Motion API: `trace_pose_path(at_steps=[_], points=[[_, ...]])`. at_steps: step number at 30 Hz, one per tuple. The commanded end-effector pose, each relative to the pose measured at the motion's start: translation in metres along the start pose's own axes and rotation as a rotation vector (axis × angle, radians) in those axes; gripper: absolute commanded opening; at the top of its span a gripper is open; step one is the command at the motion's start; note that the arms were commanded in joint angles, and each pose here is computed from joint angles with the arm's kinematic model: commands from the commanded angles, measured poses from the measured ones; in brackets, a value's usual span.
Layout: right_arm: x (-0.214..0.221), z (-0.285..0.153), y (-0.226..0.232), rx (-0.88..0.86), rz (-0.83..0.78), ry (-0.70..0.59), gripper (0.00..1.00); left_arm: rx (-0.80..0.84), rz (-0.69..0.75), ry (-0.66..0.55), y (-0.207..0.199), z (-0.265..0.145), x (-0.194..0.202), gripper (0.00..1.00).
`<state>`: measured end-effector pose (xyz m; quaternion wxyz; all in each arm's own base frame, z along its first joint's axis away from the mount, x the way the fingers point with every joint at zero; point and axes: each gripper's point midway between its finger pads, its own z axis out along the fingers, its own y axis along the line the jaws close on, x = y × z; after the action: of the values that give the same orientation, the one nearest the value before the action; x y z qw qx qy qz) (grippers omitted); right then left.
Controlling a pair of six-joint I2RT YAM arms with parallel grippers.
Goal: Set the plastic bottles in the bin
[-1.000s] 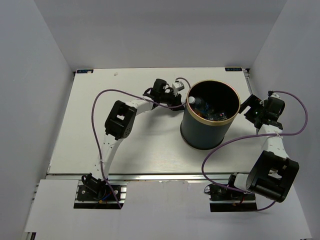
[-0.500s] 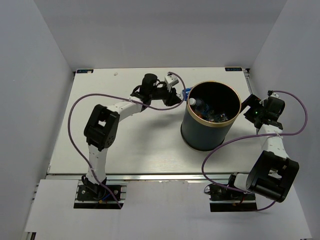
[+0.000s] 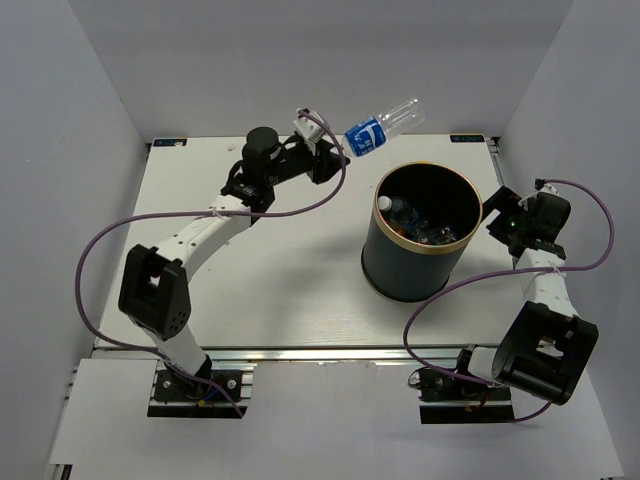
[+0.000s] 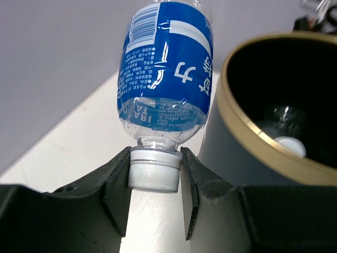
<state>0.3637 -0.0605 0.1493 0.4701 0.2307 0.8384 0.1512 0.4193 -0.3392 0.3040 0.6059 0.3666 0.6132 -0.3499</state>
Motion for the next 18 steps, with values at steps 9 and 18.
trace_pose_path(at_steps=[9,18], points=[[-0.01,-0.004,0.007,-0.036,-0.013,-0.045,0.89,0.181,0.258,0.006,-0.089,-0.024,-0.056,0.0],[-0.016,-0.002,0.011,-0.063,-0.043,-0.053,0.89,0.241,0.26,0.15,-0.113,-0.028,-0.011,0.0]])
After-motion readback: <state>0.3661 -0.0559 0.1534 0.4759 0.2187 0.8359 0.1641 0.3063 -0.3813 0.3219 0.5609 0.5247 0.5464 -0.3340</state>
